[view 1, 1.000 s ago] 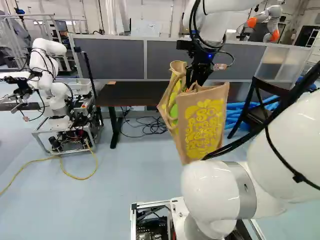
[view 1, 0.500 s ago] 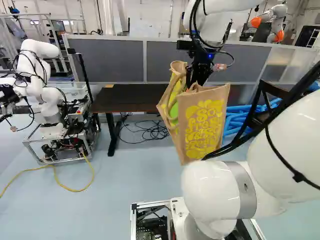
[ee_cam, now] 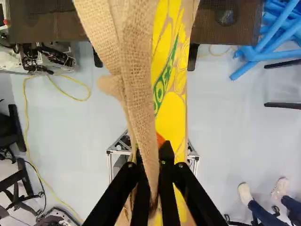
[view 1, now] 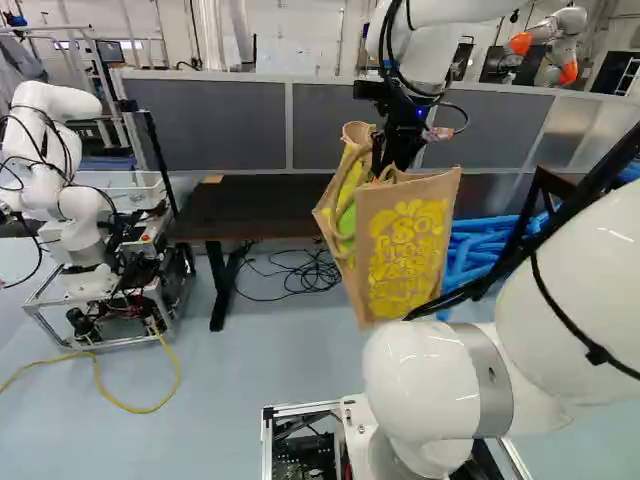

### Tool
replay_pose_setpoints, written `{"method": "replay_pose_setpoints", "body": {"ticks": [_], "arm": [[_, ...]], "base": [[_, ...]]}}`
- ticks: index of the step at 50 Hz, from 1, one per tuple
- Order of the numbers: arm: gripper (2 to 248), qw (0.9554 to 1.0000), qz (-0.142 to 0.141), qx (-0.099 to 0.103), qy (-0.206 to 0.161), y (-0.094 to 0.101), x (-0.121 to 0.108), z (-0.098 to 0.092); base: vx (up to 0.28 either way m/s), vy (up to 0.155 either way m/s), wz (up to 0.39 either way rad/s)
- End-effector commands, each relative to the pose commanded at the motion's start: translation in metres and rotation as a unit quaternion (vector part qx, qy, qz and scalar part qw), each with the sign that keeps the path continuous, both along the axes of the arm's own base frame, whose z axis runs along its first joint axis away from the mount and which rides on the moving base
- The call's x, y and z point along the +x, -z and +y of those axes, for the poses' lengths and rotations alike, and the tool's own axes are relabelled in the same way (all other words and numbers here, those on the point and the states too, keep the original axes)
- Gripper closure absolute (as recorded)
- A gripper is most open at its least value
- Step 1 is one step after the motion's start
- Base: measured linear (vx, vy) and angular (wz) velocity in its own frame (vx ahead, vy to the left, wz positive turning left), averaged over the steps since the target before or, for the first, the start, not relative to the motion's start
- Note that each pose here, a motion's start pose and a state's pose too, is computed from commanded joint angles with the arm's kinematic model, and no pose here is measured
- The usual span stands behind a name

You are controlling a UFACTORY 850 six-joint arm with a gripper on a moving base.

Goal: Pick up the bag on the ground and place it on the table

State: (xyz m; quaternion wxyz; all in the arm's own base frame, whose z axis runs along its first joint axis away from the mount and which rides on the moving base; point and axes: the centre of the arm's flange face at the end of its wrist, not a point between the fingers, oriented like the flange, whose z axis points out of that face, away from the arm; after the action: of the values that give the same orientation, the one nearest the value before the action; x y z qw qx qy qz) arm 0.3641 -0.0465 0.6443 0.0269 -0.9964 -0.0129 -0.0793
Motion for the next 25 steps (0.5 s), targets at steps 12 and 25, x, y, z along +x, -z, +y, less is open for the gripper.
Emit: {"method": "replay_pose_setpoints", "body": {"ticks": [12, 25], "arm": [[227, 1.0000, 0.000, 0.000, 0.000, 0.0000, 0.0000, 0.0000], [227, 1.0000, 0.000, 0.000, 0.000, 0.0000, 0.0000, 0.0000]], "base": [[0.216, -0.001, -0.013], [0.212, -0.001, -0.012]]}}
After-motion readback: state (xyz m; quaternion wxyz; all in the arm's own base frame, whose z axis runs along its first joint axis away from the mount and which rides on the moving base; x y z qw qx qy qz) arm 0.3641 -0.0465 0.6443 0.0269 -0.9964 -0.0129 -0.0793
